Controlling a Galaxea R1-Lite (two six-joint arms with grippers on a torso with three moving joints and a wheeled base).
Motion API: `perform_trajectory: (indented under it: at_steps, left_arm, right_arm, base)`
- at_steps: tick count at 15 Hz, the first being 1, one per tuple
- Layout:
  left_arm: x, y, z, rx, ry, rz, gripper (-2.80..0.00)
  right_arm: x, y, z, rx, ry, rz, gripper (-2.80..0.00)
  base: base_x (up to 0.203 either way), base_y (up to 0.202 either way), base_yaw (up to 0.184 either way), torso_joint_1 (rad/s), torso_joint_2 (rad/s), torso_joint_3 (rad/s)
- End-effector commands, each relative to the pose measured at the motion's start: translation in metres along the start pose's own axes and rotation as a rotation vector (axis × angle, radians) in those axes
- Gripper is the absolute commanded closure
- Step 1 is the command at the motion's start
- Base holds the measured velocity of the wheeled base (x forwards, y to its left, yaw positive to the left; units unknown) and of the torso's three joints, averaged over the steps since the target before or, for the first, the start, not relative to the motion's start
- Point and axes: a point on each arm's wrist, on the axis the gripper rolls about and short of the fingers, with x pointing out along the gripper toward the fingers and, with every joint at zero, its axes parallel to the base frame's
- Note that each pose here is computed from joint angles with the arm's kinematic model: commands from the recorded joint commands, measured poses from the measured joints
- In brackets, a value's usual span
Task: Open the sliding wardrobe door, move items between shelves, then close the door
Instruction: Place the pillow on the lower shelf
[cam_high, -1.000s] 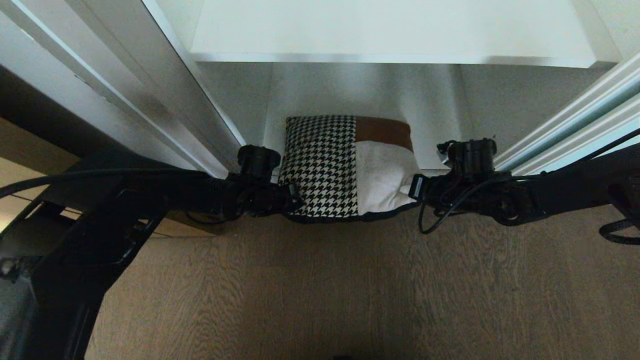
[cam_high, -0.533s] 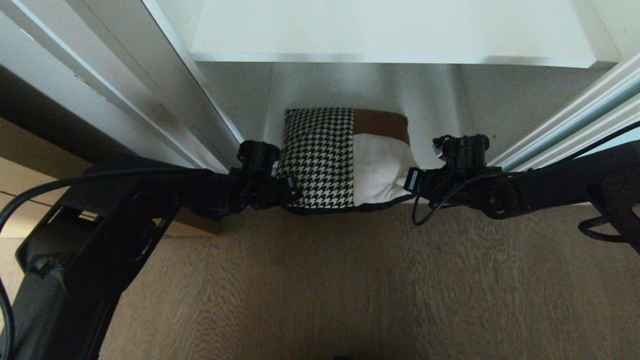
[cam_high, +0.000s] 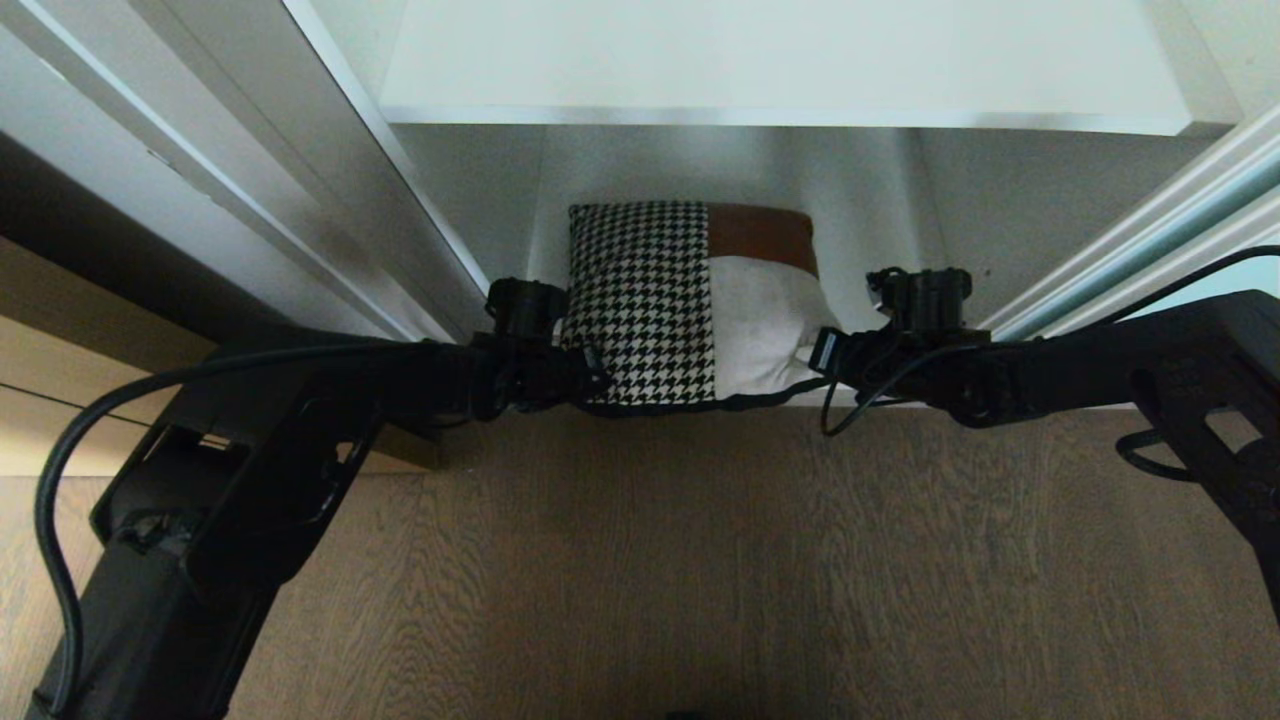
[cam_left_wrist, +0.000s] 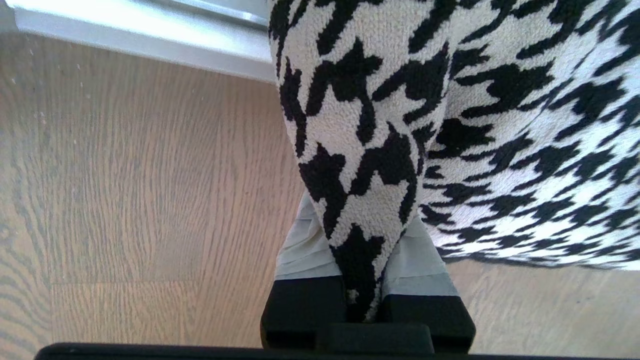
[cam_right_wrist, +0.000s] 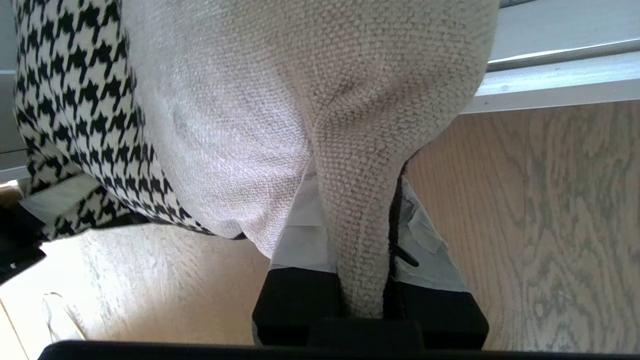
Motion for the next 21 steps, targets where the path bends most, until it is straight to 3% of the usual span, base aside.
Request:
perform_trajectory:
  at_steps: [1, 4, 5, 8, 11, 13, 16, 18, 19, 21]
  left_arm:
    - [0.007, 0.004, -0.008, -0.004, 0.018, 0.008, 0.0]
    - [0.002, 0.001, -0.002, -0.008, 0.01, 0.005, 0.0]
    - [0.0, 0.001, 0.0, -0.009, 0.006, 0.004, -2.8]
    - [-0.004, -0.002, 0.004, -0.019, -0.01, 0.001, -2.8]
    - [-0.03, -0.013, 0.029, -0.062, -0.064, -0.019, -2.8]
    - [-0.05, -0.017, 0.034, -0.066, -0.058, -0.026, -2.8]
    - [-0.077, -0.02, 0.012, -0.052, 0.058, -0.053, -2.8]
    - [-0.097, -0.022, -0.005, -0.047, 0.167, -0.122, -2.8]
    - [-0.108, -0.025, -0.011, -0.047, 0.225, -0.192, 0.0]
    - [-0.109, -0.028, -0.02, -0.041, 0.331, -0.331, 0.0]
  right_arm:
    - [0.007, -0.005, -0.003, 0.005, 0.002, -0.003, 0.0]
    - [0.009, -0.006, -0.005, 0.007, 0.007, -0.006, 0.0]
    - [0.008, -0.006, -0.006, 0.007, 0.009, -0.006, 0.0]
    - [0.01, -0.006, -0.011, 0.015, 0.025, -0.008, 0.0]
    - [0.009, -0.005, -0.011, 0.025, 0.035, -0.009, 0.0]
    - [0.011, -0.005, -0.011, 0.024, 0.035, -0.008, 0.0]
    - [0.013, -0.006, -0.014, 0.026, 0.04, -0.01, 0.0]
    - [0.012, -0.005, -0.014, 0.025, 0.042, -0.01, 0.0]
    - [0.011, -0.005, -0.014, 0.027, 0.043, -0.011, 0.0]
    - [0.01, -0.004, -0.015, 0.028, 0.048, -0.013, 0.0]
  base:
    - [0.0, 0.0, 0.0, 0.0, 0.0, 0.0]
    - [0.0, 0.0, 0.0, 0.0, 0.0, 0.0]
    - [0.0, 0.0, 0.0, 0.0, 0.0, 0.0]
    - [0.0, 0.0, 0.0, 0.0, 0.0, 0.0]
    - [0.0, 0.0, 0.0, 0.0, 0.0, 0.0]
    - [0.0, 0.0, 0.0, 0.0, 0.0, 0.0]
    - [0.0, 0.0, 0.0, 0.0, 0.0, 0.0]
    - [0.0, 0.0, 0.0, 0.0, 0.0, 0.0]
    - [0.0, 0.0, 0.0, 0.0, 0.0, 0.0]
    - [0.0, 0.0, 0.0, 0.0, 0.0, 0.0]
